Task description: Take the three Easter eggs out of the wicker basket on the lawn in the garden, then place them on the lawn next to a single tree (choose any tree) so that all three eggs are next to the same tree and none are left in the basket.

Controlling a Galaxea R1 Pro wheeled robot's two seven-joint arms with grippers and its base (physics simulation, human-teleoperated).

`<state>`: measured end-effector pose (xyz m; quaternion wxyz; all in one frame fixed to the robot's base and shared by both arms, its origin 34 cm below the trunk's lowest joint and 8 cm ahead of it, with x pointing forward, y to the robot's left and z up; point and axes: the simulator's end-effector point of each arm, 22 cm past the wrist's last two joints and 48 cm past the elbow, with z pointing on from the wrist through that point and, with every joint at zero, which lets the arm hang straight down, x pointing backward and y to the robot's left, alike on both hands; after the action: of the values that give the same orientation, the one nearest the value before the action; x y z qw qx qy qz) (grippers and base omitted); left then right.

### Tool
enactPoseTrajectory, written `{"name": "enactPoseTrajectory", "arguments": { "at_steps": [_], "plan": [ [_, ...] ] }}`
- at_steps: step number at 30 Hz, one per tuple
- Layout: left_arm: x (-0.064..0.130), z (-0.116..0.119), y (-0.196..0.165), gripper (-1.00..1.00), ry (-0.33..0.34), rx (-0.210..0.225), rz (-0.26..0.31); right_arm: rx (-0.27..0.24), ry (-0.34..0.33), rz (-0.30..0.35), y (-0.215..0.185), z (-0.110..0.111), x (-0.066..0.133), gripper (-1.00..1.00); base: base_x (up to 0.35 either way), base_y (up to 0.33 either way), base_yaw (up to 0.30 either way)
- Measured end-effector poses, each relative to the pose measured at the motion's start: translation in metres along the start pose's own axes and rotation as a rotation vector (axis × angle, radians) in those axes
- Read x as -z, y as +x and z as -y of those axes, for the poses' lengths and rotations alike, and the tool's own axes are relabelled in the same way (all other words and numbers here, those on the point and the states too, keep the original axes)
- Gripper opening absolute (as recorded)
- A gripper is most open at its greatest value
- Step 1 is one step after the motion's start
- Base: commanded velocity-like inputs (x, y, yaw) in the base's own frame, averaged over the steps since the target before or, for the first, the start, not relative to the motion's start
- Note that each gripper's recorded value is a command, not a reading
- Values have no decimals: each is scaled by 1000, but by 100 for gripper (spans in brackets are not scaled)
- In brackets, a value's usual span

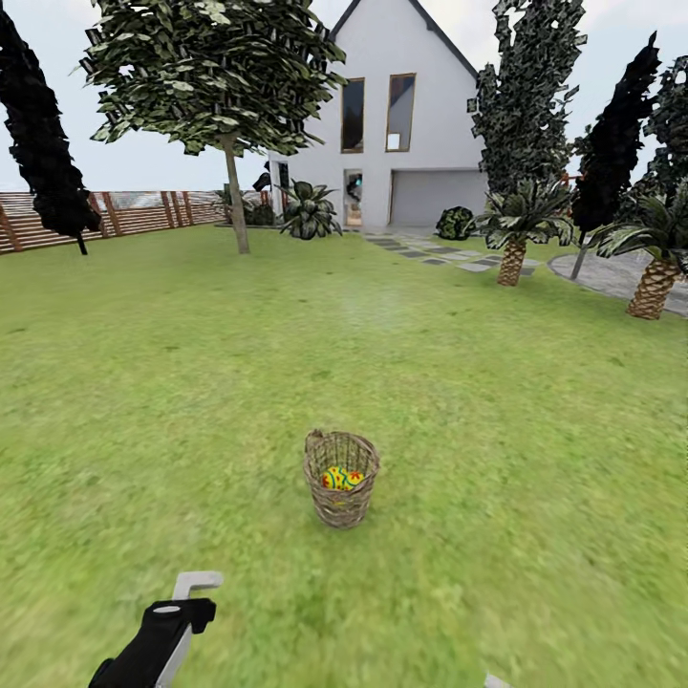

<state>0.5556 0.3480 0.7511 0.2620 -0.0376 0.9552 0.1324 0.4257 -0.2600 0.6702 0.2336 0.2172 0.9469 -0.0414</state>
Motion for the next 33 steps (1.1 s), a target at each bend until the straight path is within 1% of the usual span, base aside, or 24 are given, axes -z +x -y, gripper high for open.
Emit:
{"name": "enactPoseTrajectory", "arguments": {
  "at_steps": [2, 3, 5, 6, 8, 10, 12, 16, 18, 21, 23, 25, 28, 31, 33],
  "plan": [
    [1, -1, -2, 100, -1, -2, -16, -3, -11, 6, -7, -8, 1, 100, 0, 0, -5],
    [3, -3, -4, 100, -3, -2, -26, -7, -27, 11, -15, -19, 2, 100, 0, 0, -2],
    [6, -6, -8, 100, -5, 5, -50, -13, -75, 12, -46, -48, 7, 100, 0, 0, -1],
    [7, -7, -9, 100, 1, 13, -65, -9, -98, 2, -64, -61, 11, 100, 0, 0, 0],
    [9, -7, -7, 100, 32, 37, -95, -2, -130, -12, -100, -80, 23, 100, 0, 0, 0],
    [9, -10, -5, 100, 73, 60, -116, -7, -143, 25, -146, -93, 37, 100, 0, 0, 0],
    [9, -16, -4, 100, 109, 71, -138, -14, -148, 74, -190, -105, 48, 100, 0, 0, 0],
    [10, -23, -5, 100, 156, 82, -173, -21, -160, 130, -240, -120, 62, 100, 0, 0, 0],
    [11, -28, -5, 100, 174, 87, -184, -20, -163, 135, -248, -123, 65, 100, 0, 0, 0],
    [18, -26, -13, 100, 237, 99, -204, -15, -169, 141, -259, -127, 70, 100, 0, 0, 0],
    [30, -21, -32, 100, 310, 109, -189, 0, -181, 134, -271, -133, 78, 100, 0, 0, 0],
    [41, -27, -54, 100, 357, 110, -157, 23, -188, 98, -272, -138, 82, 100, 0, 0, 0],
    [49, -42, -71, 100, 365, 102, -127, 41, -192, 71, -270, -140, 85, 100, 0, 0, 0],
    [52, -42, -79, 100, 368, 95, -110, 45, -192, 67, -270, -140, 86, 100, 0, 0, 0],
    [52, -42, -81, 100, 361, 87, -101, 43, -191, 77, -272, -140, 86, 100, 0, 0, 0]
  ]
}}
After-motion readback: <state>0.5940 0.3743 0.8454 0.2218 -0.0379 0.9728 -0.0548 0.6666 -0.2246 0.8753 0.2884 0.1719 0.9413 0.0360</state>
